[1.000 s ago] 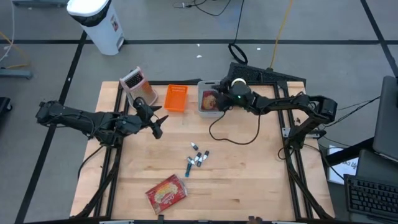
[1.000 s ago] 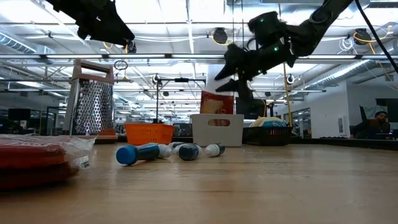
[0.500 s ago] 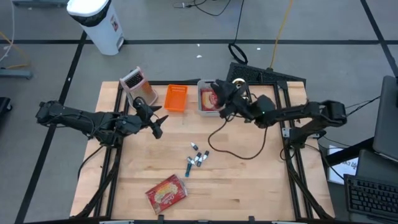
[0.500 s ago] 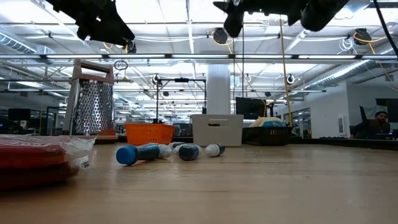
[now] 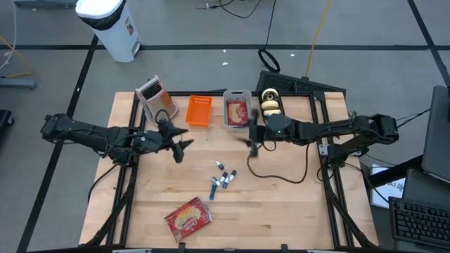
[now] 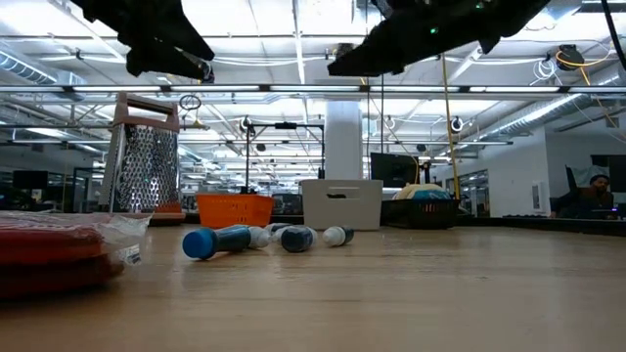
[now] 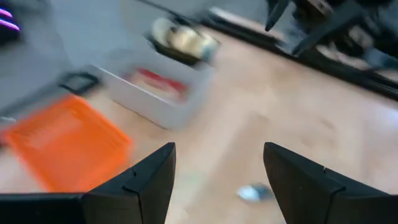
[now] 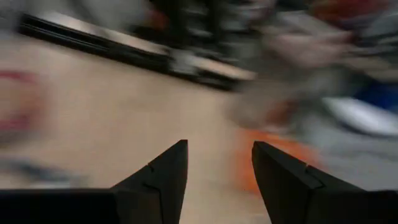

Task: Pick & Place Food Item
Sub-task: Put the red popcorn package into the gray bin

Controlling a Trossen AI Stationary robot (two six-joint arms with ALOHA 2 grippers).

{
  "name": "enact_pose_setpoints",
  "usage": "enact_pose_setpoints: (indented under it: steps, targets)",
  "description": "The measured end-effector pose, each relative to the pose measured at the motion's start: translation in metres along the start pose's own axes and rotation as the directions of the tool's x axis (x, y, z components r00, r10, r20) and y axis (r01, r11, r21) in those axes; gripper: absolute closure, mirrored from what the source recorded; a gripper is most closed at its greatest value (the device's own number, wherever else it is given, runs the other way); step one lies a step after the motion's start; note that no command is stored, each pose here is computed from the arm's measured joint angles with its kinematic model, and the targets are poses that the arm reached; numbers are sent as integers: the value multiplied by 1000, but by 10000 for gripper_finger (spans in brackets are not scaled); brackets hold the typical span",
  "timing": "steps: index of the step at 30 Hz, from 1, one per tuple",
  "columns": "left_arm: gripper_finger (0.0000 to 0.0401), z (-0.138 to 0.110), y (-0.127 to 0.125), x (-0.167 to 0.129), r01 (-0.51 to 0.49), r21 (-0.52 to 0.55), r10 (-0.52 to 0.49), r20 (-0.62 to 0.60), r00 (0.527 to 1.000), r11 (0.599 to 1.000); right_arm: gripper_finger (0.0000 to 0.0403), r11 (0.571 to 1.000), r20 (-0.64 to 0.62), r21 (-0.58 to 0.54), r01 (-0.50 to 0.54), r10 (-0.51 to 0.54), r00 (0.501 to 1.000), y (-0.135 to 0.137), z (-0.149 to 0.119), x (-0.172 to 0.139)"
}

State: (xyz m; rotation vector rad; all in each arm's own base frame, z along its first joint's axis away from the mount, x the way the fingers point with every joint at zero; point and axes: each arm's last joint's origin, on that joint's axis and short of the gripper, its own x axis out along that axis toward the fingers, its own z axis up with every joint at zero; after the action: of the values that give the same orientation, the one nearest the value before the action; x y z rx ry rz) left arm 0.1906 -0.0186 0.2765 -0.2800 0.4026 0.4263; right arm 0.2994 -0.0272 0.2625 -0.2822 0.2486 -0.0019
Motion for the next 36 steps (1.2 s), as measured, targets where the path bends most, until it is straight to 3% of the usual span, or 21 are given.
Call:
enact_pose_setpoints:
  steps: [4,6,9,12,19,22,27,32,36]
  targets:
    - [160,-10,-15,7,243,-21,-243,-161,957,970,236,949,65,93,-300,295,953,9,0,-2]
    - [160,-20,-26,13,315,-44,-316,-244,917,948,238,931,83,98,-352,345,935,10,1,-2]
    - [160,-38,-44,23,370,-105,-382,-359,852,923,241,931,72,101,-351,345,936,10,1,-5]
    - [160,-61,-62,33,369,-200,-419,-491,763,907,243,934,49,102,-341,338,940,6,-2,-5]
    - [160,-122,-96,33,245,-370,-444,-767,464,896,243,939,-5,144,-312,316,949,-3,-10,-6]
    - [160,-139,-106,28,189,-390,-433,-807,403,901,243,940,-3,156,-302,307,952,-6,-10,-6]
    - [160,-148,-121,16,208,-433,-481,-790,379,877,243,939,2,173,-298,302,953,-7,-10,-6]
    - [160,-145,-138,8,302,-485,-570,-670,475,821,243,938,3,176,-298,302,953,-7,-10,-6]
    - [160,-151,-144,10,336,-478,-584,-657,477,812,243,938,3,176,-298,302,953,-7,-10,-6]
